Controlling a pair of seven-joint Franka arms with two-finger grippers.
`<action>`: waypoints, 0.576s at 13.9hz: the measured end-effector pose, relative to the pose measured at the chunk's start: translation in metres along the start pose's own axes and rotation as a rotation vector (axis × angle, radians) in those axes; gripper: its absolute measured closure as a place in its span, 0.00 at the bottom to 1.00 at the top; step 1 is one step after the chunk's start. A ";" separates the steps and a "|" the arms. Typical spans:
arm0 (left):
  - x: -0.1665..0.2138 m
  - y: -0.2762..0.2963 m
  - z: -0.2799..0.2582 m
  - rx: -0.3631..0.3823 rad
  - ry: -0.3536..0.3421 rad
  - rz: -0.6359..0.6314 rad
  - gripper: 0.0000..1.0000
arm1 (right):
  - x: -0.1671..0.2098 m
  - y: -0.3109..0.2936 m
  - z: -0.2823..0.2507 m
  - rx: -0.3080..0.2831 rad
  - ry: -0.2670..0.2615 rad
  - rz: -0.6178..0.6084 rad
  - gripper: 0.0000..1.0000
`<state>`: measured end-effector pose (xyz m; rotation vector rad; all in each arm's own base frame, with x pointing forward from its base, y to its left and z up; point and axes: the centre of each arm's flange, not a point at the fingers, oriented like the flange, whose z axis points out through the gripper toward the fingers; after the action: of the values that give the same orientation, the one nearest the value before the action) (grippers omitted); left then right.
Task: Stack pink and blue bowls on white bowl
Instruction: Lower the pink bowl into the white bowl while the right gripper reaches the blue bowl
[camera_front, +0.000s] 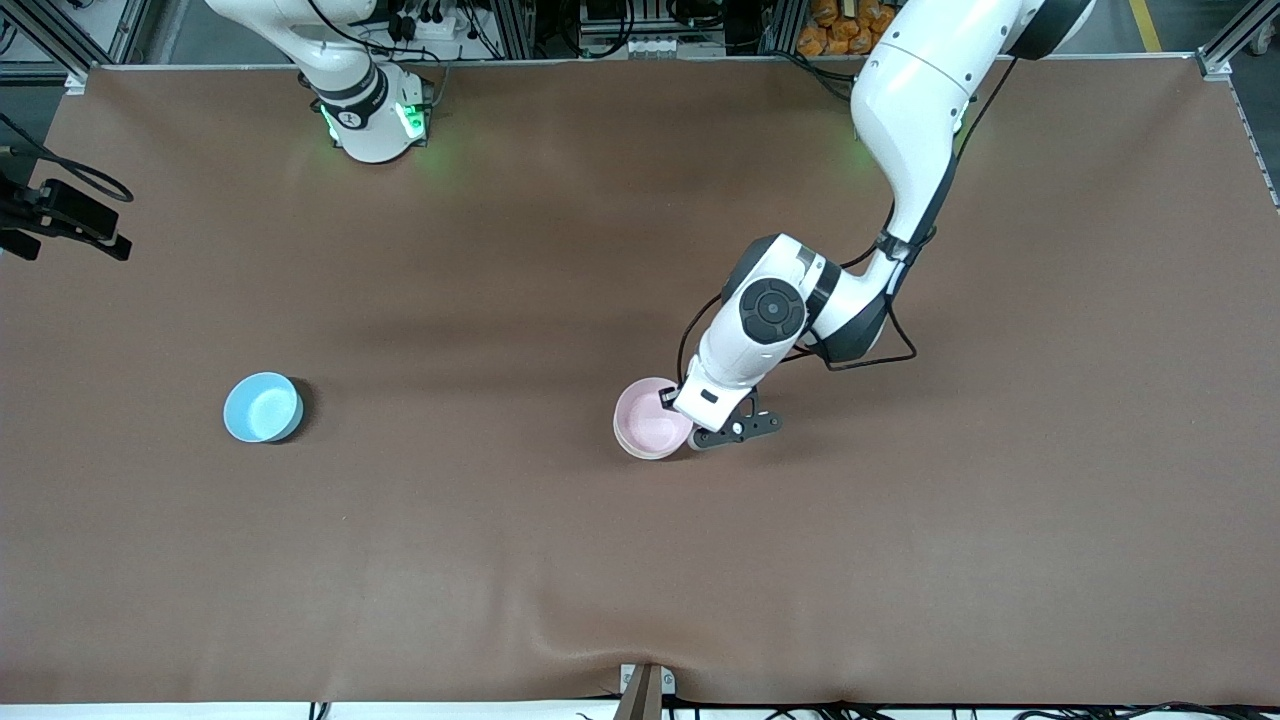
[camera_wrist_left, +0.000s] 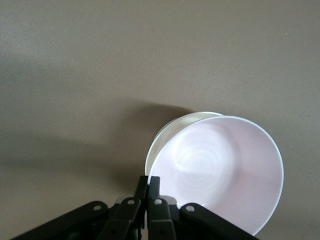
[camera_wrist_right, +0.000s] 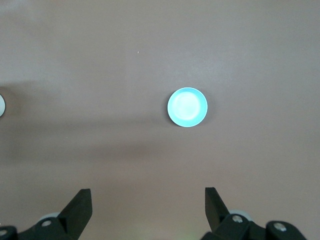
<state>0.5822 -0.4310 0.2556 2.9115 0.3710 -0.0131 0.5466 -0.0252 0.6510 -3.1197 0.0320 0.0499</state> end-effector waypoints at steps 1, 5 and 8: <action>0.000 -0.001 0.002 0.002 -0.002 0.000 0.97 | 0.005 -0.005 0.009 -0.007 -0.017 -0.011 0.00; 0.000 -0.003 0.010 0.010 -0.009 -0.003 0.97 | 0.021 -0.028 0.037 -0.029 -0.062 -0.051 0.00; 0.000 -0.003 0.012 0.010 -0.010 -0.004 0.97 | 0.051 -0.012 0.080 -0.037 -0.086 -0.022 0.00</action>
<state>0.5820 -0.4303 0.2435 2.9195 0.3755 -0.0296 0.5955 -0.0129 0.5699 -3.1502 -0.0041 0.1865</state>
